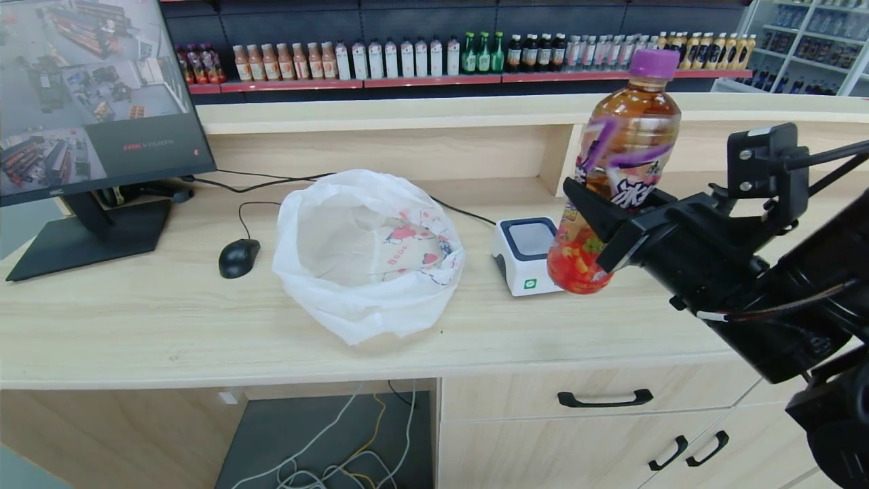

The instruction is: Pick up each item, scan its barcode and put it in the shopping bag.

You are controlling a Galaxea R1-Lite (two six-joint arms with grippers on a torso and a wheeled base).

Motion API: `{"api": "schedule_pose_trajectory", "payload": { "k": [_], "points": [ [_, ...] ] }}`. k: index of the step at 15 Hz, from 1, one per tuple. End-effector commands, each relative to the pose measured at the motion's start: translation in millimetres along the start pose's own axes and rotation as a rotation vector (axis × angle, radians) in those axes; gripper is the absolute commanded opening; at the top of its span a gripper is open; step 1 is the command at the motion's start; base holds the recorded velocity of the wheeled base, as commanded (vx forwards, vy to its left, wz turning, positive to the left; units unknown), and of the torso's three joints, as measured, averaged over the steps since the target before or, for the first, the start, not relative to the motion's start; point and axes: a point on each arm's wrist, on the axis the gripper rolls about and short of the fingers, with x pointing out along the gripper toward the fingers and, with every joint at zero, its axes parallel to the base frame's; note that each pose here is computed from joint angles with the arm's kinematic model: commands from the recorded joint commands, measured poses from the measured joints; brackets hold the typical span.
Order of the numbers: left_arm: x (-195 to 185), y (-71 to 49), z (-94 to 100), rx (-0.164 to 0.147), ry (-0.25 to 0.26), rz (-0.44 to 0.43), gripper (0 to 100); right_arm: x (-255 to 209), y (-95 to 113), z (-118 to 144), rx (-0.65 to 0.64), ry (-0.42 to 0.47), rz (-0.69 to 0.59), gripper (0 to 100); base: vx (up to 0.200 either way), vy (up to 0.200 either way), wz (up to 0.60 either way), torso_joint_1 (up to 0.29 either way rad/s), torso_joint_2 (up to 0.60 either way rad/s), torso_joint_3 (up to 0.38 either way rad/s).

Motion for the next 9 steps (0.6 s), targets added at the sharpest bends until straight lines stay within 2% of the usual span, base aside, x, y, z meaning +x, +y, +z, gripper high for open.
{"api": "schedule_pose_trajectory", "payload": {
  "k": [1, 3, 9],
  "points": [
    [0.0, 0.0, 0.0, 0.000, 0.000, 0.001, 100, -1.0, -7.7, 1.2, -0.011, -0.005, -0.026, 0, 0.000, 0.000, 0.00, 0.000, 0.00, 0.000],
    [0.0, 0.0, 0.0, 0.000, 0.000, 0.001, 100, 0.7, -10.7, 1.4, -0.015, -0.010, -0.038, 0, 0.000, 0.000, 0.00, 0.000, 0.00, 0.000],
    [0.0, 0.0, 0.0, -0.003, 0.000, 0.001, 100, 3.5, -15.7, 1.6, -0.021, -0.028, -0.054, 0, 0.000, 0.200, 0.00, 0.009, 0.01, 0.000]
  ]
}}
